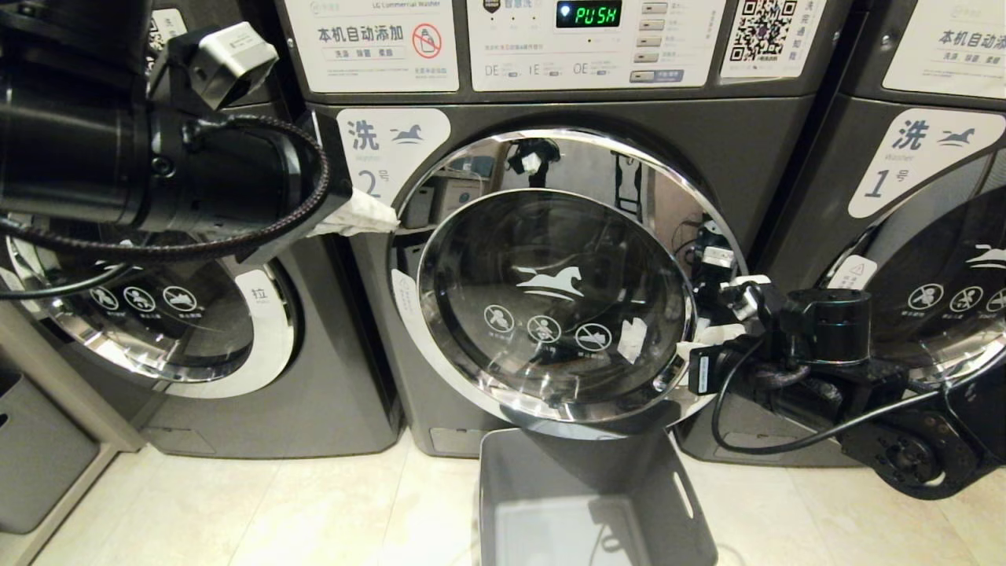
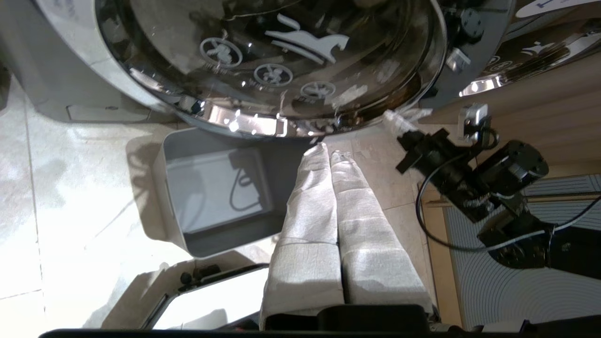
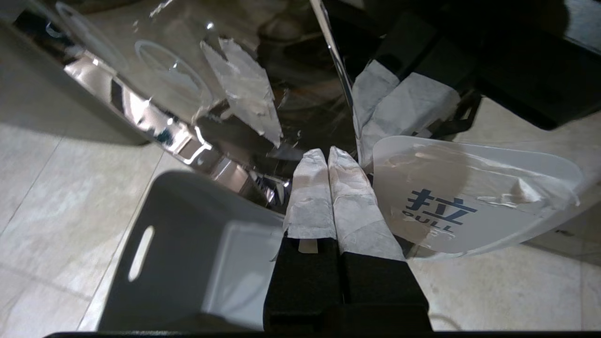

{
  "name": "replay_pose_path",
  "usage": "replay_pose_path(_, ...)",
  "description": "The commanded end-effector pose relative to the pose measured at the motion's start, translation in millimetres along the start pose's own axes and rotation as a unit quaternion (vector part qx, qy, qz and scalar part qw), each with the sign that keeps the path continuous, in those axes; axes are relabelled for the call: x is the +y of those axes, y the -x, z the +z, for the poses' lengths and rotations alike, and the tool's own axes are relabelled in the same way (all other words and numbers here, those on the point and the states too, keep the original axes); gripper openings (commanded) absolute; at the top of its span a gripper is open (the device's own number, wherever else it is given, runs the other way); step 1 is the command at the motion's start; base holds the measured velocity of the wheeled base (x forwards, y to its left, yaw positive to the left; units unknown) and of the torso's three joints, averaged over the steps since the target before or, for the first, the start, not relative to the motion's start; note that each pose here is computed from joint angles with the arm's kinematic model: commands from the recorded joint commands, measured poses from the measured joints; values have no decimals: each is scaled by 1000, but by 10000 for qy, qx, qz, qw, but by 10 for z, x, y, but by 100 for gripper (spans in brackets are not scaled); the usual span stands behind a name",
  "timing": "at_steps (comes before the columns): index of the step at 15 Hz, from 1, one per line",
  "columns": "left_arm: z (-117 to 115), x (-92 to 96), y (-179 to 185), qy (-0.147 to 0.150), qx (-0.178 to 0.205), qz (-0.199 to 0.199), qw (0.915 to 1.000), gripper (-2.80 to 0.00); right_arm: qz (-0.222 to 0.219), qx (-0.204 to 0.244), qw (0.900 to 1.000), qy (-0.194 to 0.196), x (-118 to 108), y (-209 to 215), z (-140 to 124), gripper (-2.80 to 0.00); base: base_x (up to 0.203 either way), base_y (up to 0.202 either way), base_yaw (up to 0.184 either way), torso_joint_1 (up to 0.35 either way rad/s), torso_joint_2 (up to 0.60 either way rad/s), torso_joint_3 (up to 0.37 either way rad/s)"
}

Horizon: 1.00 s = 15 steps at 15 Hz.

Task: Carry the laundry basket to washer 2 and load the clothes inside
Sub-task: Press the washing machine door tightly with the right hand

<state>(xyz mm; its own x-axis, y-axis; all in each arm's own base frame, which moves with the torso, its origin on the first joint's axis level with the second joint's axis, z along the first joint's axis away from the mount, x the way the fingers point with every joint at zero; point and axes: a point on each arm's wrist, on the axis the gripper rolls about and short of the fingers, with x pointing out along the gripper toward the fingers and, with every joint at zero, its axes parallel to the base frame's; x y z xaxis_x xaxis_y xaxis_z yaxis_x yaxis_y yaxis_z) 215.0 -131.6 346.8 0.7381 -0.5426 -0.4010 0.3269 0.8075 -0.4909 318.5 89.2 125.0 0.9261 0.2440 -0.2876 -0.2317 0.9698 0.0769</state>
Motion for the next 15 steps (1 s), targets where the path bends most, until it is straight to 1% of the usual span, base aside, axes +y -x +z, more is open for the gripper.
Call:
replay_pose_path(1, -77, 23, 238, 20, -74, -12, 10000, -280, -143, -6, 9999, 2, -13, -161, -70, -280, 0, 0, 0, 0, 0, 0)
replay_pose_path(4, -183, 73, 381, 24, -56, 63, 10000, -280, -254, -151, 9996, -13, -23, -344, -91, -280, 0, 0, 0, 0, 0, 0)
replay_pose_path(5, -212, 87, 414, 24, -70, 112, 9999, -280, -437, -255, 9987, 5, -30, -423, -88, -280, 0, 0, 0, 0, 0, 0)
replay_pose_path(8, -261, 108, 518, 15, -106, 136, 9999, -280, -801, -549, 9948, 315, -74, -580, -75, -280, 0, 0, 0, 0, 0, 0)
replay_pose_path(9, -262, 108, 524, 15, -106, 136, 9999, -280, -909, -606, 9934, 356, -90, -614, -80, -280, 0, 0, 0, 0, 0, 0)
replay_pose_path(13, -261, 108, 518, 15, -110, 143, 9998, -280, -1318, -640, 9879, 506, -195, -660, -99, -280, 0, 0, 0, 0, 0, 0)
replay_pose_path(15, -260, 107, 519, 15, -112, 141, 9998, -280, -1421, -645, 9865, 497, -256, -676, -96, -280, 0, 0, 0, 0, 0, 0)
